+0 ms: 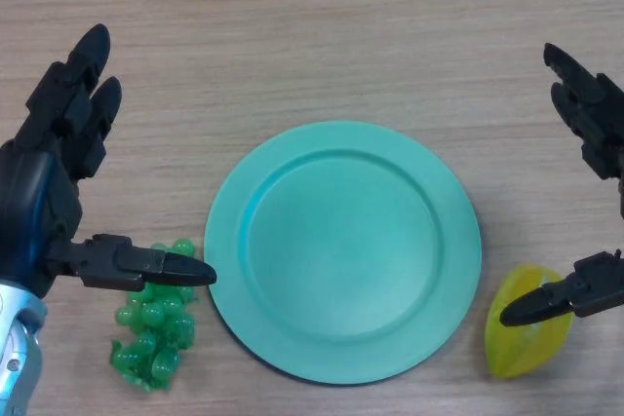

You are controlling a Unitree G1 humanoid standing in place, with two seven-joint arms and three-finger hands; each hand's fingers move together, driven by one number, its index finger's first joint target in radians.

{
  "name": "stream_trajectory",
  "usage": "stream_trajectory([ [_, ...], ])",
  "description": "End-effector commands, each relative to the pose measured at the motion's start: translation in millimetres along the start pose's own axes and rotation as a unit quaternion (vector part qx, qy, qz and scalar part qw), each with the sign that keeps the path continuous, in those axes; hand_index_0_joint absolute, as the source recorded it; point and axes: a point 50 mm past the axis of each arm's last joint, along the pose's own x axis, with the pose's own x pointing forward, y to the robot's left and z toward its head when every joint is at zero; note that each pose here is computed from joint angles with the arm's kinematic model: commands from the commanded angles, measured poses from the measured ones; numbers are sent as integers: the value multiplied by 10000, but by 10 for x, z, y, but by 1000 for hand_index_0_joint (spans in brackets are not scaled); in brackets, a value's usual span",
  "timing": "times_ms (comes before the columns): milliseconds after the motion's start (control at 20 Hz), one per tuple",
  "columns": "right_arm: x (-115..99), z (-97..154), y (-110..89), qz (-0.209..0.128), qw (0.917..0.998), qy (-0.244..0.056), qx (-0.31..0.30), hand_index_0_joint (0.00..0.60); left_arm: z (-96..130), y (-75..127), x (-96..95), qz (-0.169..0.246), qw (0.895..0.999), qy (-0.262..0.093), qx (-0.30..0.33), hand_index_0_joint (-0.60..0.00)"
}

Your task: Pick up the yellow starfruit and place it on the plate

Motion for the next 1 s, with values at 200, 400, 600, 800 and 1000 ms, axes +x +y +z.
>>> stream_trajectory([
  [200, -27, 239, -190, -387, 9936, -857, -632, 0, 307, 99, -16, 90, 9941, -1075, 130, 0],
  [400, -39, 188, -202, -251, 9850, -935, -1428, 0, 312, 116, -18, 133, 9939, -1087, 107, 0],
  [600, -159, 23, -78, 737, 9620, -817, -2498, 0, 312, 139, -51, 178, 9939, -1082, 137, 0],
  [800, -270, -110, -26, 1530, 9295, -772, -3267, 0, 271, 90, -78, 17, 9970, -762, 129, 0],
  [1000, -246, -280, 12, 1876, 8866, -796, -4152, 0, 248, 65, -101, 27, 9965, -809, 210, 0],
])
